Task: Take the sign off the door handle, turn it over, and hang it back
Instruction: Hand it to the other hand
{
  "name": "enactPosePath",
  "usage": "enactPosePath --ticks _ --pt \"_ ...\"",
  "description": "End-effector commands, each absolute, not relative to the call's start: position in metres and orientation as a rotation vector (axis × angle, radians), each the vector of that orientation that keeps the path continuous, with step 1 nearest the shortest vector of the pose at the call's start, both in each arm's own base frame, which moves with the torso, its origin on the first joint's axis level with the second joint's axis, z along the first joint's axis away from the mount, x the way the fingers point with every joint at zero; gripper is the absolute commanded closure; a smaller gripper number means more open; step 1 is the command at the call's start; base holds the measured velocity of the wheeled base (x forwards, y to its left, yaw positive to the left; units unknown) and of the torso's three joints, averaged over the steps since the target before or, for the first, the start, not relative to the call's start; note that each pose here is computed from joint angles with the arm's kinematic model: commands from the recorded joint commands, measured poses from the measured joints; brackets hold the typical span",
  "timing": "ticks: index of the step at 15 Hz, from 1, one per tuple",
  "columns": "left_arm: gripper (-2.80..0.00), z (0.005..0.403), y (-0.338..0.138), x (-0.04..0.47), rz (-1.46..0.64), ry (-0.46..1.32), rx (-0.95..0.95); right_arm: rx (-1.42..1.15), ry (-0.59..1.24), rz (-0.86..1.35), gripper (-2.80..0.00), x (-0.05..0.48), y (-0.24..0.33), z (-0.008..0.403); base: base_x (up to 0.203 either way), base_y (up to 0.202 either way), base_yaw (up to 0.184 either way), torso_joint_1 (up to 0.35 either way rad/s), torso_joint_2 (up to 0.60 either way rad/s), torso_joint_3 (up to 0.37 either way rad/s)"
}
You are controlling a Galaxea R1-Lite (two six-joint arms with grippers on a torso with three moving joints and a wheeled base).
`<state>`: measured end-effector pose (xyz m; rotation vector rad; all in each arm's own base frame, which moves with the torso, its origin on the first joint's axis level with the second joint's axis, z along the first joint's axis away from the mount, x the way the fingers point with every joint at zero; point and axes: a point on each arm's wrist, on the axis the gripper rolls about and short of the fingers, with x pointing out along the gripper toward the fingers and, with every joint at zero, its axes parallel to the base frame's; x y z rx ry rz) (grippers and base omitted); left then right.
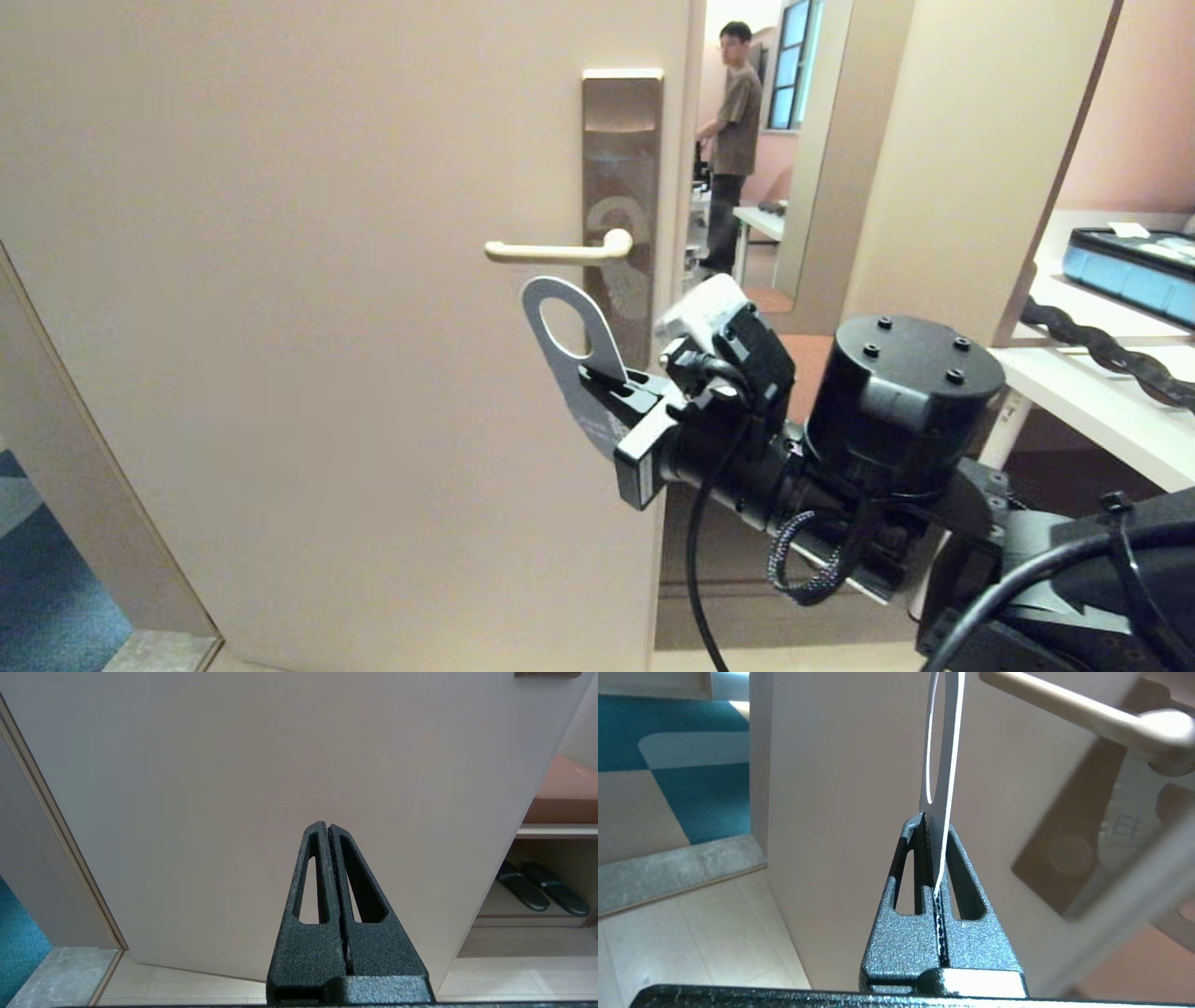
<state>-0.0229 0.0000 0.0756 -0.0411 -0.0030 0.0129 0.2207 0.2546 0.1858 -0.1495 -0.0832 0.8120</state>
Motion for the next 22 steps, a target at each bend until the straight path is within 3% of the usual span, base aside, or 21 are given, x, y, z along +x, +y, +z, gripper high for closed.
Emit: enactPosePath --ticks 1,10,19,22 --pt "0.0 0.076 0.0 -0.023 0.014 -0.002 -0.041 -0.142 -0.104 0.806 0.0 0.204 0.235 0.197 0.0 0.0 0.0 0.0 0.0 0.0" --pt "0.0 0.076 0.0 -0.023 0.014 -0.002 -0.041 -0.166 -0.035 0.703 0.0 0.169 0.157 0.187 0.0 0.0 0.0 0.0 0.0 0.0" --pt "0.0 0.076 0.0 -0.023 0.014 -0.002 -0.041 -0.105 0.085 0.312 0.0 0.154 0.055 0.188 0.0 0.0 0.0 0.0 0.0 0.0" --pt "0.0 0.076 0.0 -0.023 0.014 -0.002 -0.041 -0.089 0.133 0.229 0.0 0.13 0.034 0.17 0.0 0.0 0.0 0.0 0.0 0.0"
